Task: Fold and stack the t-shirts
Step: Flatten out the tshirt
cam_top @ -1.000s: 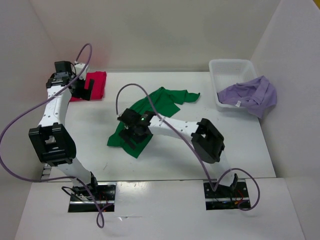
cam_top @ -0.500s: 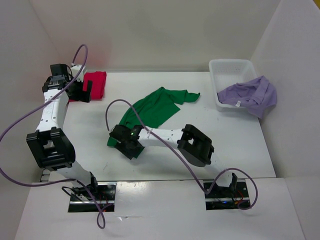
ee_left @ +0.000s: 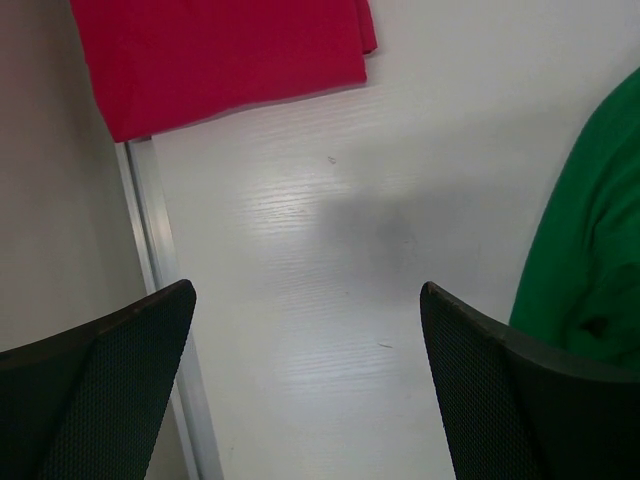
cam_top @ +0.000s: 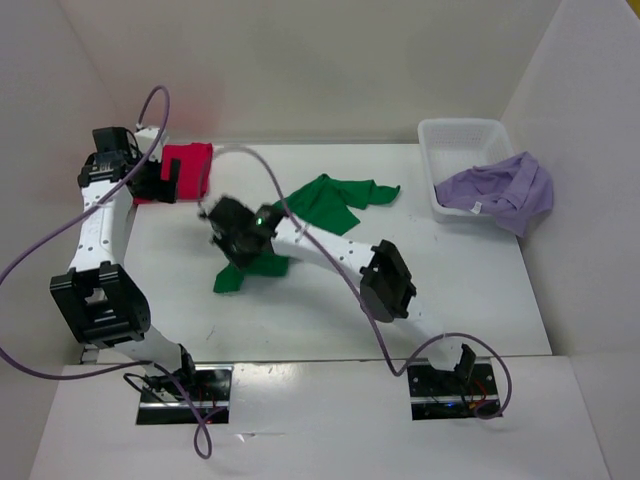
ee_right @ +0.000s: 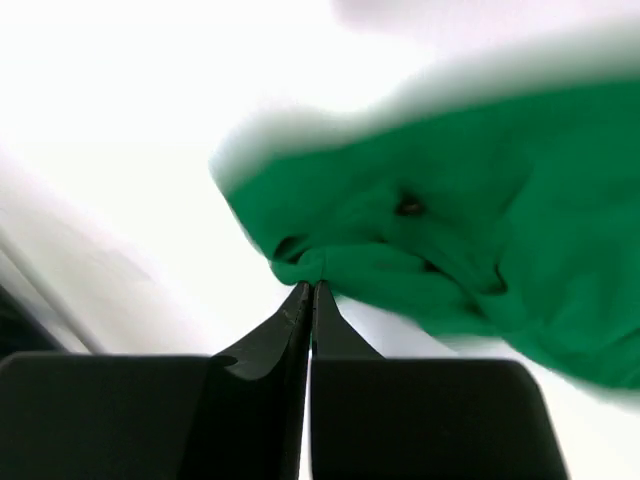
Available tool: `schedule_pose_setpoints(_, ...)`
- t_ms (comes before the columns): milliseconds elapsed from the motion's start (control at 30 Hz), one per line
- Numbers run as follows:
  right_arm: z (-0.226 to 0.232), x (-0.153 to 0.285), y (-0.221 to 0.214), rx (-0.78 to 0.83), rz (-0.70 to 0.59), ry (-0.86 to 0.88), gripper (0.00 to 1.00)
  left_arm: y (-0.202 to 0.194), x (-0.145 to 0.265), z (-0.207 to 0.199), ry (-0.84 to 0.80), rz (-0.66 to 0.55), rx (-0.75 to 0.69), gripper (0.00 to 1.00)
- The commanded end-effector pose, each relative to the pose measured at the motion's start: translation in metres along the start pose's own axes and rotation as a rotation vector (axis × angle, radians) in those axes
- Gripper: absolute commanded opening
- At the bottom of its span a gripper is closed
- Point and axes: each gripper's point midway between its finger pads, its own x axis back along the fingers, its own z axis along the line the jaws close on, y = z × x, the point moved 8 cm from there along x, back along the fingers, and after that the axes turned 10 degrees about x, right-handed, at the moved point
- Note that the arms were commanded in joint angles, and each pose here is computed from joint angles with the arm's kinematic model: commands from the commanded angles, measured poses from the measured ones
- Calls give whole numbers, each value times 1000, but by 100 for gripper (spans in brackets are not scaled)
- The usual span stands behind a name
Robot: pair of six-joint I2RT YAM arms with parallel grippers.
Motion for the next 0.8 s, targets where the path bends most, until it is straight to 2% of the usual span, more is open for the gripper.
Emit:
schedule_pose_setpoints(0,-6,180,124,20,-615,85,0,19,25,10,-5,-107,48,99)
schedule_pose_setpoints(33,-5,236,138,10,-780,108,0,16,26,13,-10,-99,67,99)
schedule_pose_setpoints(100,-16,286,145,-13,-921,86,0,18,30,21,-1,-112,93,99)
schedule_pose_setpoints(133,-21,330,142,-32,-1024,46,0,21,32,20,-9,-124,90,99)
schedule_pose_setpoints(167,-40,342,138,-78,-1036,-65,0,20,33,25,1,-125,99,99)
schedule_pose_setpoints(233,-66,359,123,-141,-1009,-179,0,23,36,25,3,-137,96,99)
schedule_pose_setpoints(267,-99,360,114,-212,-978,-286,0,26,39,24,-6,-144,93,99)
schedule_pose_setpoints(333,-133,346,97,-312,-881,-337,0,33,40,25,-14,-160,88,99)
schedule_pose_setpoints(367,-149,356,86,-357,-872,-361,0,33,39,25,-16,-152,91,99)
schedule_pose_setpoints(400,-185,349,70,-435,-815,-431,0,35,38,26,-15,-153,90,99)
schedule_pose_setpoints(467,-213,347,47,-551,-754,-453,0,39,37,25,-51,-145,61,99)
schedule_pose_setpoints(500,-241,336,29,-618,-691,-468,0,40,37,24,-68,-141,51,99)
schedule_pose_setpoints(567,-259,319,11,-681,-609,-462,0,45,32,16,-120,-119,9,99)
schedule_pose_setpoints(600,-268,293,-3,-711,-510,-470,0,47,28,5,-155,-107,-21,99)
schedule_pose_setpoints(667,-272,250,-22,-731,-395,-466,0,47,22,-10,-193,-85,-103,99)
schedule_pose_setpoints(767,-272,210,-52,-761,-340,-420,0,30,7,-55,-268,-12,-281,99)
